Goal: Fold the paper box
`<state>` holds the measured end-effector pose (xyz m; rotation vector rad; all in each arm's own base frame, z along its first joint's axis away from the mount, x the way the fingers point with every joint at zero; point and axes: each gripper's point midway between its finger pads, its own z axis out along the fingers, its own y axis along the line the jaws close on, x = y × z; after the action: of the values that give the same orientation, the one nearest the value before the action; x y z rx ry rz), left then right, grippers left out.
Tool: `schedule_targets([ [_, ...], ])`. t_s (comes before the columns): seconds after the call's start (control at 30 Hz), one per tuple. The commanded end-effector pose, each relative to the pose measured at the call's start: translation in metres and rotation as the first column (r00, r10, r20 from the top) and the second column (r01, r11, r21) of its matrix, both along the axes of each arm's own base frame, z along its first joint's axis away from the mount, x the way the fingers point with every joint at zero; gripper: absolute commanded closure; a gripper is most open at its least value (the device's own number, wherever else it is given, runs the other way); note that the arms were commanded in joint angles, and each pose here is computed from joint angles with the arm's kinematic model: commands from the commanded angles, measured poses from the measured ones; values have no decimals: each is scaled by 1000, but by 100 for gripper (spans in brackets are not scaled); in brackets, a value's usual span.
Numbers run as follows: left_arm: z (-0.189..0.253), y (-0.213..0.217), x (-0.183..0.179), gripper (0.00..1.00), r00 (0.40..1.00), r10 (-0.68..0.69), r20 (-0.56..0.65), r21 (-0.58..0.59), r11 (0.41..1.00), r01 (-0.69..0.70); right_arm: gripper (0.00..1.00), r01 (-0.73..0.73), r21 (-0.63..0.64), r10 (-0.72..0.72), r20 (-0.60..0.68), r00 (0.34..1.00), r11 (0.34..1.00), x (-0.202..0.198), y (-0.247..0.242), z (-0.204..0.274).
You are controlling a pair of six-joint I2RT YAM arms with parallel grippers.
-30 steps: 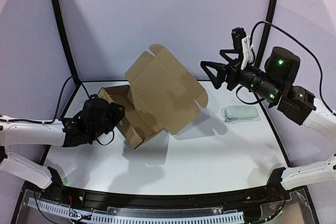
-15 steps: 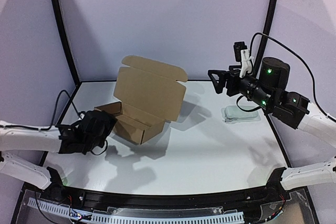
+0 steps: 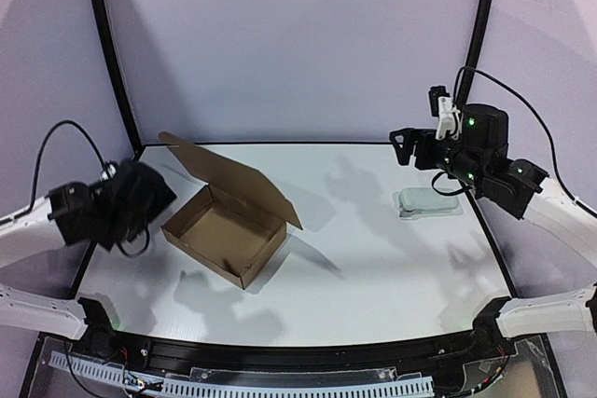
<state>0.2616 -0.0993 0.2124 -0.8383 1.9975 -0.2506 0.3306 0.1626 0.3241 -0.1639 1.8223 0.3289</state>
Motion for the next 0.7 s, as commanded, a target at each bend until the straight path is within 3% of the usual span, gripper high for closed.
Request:
schedule_targets([
  [0.0, -39, 22, 24, 1, 976, -95, -197, 65, 992, 109, 2, 85, 52, -76, -158, 984, 995, 8, -24, -28],
  [0.13, -64, 41, 56, 1, 981, -94, -172, -175, 982, 63, 2, 153, 72, -135, -207, 969, 986, 10, -42, -36],
  [0.3, -82, 61, 99, 1, 984, -105, -141, -298, 953, 59, 2, 180, 59, -162, -225, 961, 982, 11, -51, -43],
  [0.4, -84, 38, 129, 1, 966, -234, -109, -408, 897, 172, 2, 214, 49, -192, -284, 939, 976, 19, -65, -57],
  [0.47, -96, 20, 137, 1, 940, -320, -119, -469, 852, 231, 2, 263, 63, -223, -367, 903, 963, 28, -83, -74],
  [0.6, -132, 17, 122, 1, 922, -337, -193, -505, 839, 201, 2, 403, 79, -311, -509, 802, 912, 48, -123, -102],
  [0.67, -142, 7, 112, 1, 918, -360, -165, -547, 808, 218, 2, 458, 66, -336, -588, 736, 886, 56, -137, -123],
])
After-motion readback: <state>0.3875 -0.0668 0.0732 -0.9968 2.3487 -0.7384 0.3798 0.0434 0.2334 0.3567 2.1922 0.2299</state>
